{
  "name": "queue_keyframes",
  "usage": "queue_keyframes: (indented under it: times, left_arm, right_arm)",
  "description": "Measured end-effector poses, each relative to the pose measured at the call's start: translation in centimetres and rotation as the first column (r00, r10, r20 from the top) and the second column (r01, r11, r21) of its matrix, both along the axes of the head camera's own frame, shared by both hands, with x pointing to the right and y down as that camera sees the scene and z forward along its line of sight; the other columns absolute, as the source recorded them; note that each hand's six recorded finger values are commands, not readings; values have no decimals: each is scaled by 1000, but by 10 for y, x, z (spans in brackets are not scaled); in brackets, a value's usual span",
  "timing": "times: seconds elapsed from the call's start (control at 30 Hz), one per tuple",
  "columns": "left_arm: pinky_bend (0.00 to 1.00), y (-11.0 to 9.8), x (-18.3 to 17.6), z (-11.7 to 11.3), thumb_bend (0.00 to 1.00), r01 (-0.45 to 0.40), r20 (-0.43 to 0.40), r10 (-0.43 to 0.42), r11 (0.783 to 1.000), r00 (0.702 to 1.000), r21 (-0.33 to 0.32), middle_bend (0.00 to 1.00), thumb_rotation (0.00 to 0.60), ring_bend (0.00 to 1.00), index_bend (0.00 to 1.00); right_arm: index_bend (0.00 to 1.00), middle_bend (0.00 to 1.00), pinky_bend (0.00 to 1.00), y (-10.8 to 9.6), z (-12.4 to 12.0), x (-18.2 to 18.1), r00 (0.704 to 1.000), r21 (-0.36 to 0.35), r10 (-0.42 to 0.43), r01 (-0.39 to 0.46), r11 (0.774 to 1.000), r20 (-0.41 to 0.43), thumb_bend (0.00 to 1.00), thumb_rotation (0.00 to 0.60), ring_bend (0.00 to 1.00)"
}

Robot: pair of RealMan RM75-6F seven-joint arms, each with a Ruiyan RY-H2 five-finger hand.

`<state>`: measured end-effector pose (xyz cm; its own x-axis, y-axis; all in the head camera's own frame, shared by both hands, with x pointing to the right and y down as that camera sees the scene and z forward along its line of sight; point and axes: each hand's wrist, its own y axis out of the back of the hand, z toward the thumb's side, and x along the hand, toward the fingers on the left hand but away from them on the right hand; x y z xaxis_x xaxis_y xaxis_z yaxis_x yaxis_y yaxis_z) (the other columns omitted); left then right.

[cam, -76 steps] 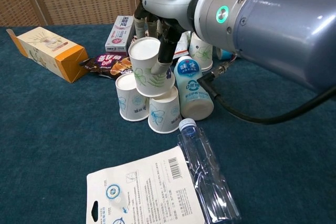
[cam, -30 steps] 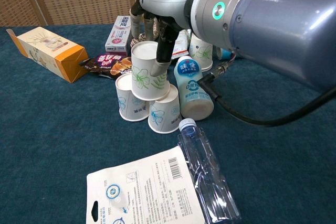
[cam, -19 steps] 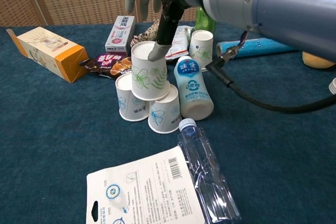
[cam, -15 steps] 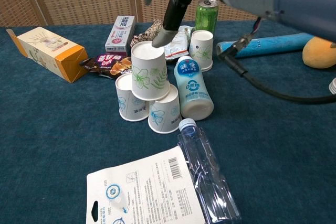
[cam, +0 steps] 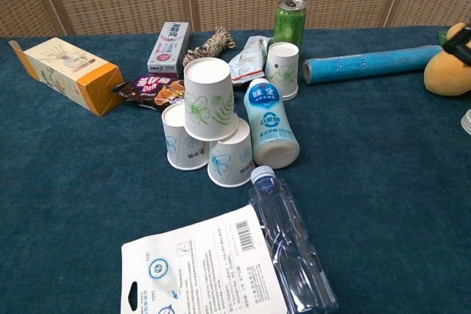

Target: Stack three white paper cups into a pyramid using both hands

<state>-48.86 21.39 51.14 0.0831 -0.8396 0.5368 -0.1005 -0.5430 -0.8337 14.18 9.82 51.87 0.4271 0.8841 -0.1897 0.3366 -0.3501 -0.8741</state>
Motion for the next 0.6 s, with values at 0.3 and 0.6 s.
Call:
queue_keyframes:
  times: [0.3, 0.6]
  left_arm:
    - [0, 2, 5, 0, 309, -14, 4, 14, 1000, 1000, 3, 0, 600, 0, 0]
    - [0, 6, 9, 0, 308, -19, 13, 19, 1000, 1000, 4, 0, 600, 0, 0]
  right_arm:
    - [248, 308, 359, -1, 14, 77, 998, 5, 63, -63, 998, 28, 30, 600, 242]
    - [177, 175, 256, 13, 36, 150, 992, 8, 114, -114, 993, -46, 0, 600, 144]
